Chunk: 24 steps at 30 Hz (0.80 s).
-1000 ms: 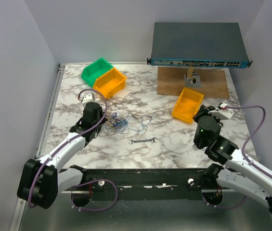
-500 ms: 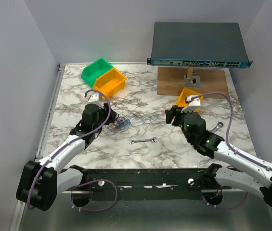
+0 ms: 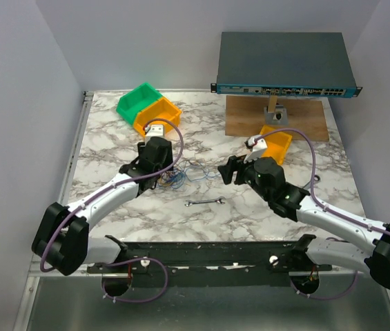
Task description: Untangle the cables
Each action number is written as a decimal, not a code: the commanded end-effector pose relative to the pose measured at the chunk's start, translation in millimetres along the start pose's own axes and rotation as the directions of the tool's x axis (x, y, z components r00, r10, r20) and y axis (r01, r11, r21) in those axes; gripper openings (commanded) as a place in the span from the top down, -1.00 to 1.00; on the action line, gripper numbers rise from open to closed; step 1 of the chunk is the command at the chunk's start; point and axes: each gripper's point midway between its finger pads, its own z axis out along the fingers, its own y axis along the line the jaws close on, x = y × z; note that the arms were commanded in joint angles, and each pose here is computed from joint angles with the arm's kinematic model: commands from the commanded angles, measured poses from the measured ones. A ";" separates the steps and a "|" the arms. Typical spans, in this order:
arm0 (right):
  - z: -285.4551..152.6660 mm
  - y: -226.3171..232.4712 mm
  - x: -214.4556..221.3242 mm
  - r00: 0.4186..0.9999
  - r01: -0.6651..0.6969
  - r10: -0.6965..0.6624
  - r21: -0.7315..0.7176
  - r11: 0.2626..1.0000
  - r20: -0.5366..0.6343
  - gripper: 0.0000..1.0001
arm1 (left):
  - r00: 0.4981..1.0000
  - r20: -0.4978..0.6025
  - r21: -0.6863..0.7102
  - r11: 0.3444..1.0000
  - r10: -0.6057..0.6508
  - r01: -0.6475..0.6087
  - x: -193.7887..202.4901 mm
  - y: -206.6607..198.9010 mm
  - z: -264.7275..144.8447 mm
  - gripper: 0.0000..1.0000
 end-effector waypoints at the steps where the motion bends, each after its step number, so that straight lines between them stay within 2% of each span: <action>1: 0.6 12.9 -12.0 1.000 -0.006 0.008 -0.060 0.998 0.025 -0.45 | 0.987 0.038 -0.261 0.955 0.157 -0.142 -11.6 23.5 -15.9 -0.26; 5: -1.5 11.2 -10.5 1.000 -0.006 0.007 -0.057 0.998 0.024 -0.46 | 0.984 0.110 -0.213 0.970 0.141 -0.115 -20.2 14.6 -22.9 -0.29; 10: -3.4 9.9 -10.5 1.000 -0.006 0.008 -0.053 0.999 0.028 -0.46 | 0.965 0.222 0.043 0.987 0.140 -0.153 -21.5 -21.8 -28.2 -0.30; 12: -3.4 10.1 -10.8 1.000 -0.006 0.008 -0.054 0.998 0.027 -0.46 | 0.969 0.180 0.072 0.981 0.167 -0.183 -13.2 -29.6 -21.2 -0.24; 17: -4.3 10.3 -10.8 1.000 -0.006 0.007 -0.057 0.998 0.026 -0.46 | 0.979 0.002 0.046 0.978 0.202 -0.202 5.0 -38.4 0.8 0.01; 24: -7.2 8.3 -11.3 1.000 0.002 0.000 -0.050 0.999 0.025 -0.47 | 0.955 -0.197 0.097 0.974 0.221 -0.205 39.2 -44.4 17.9 0.08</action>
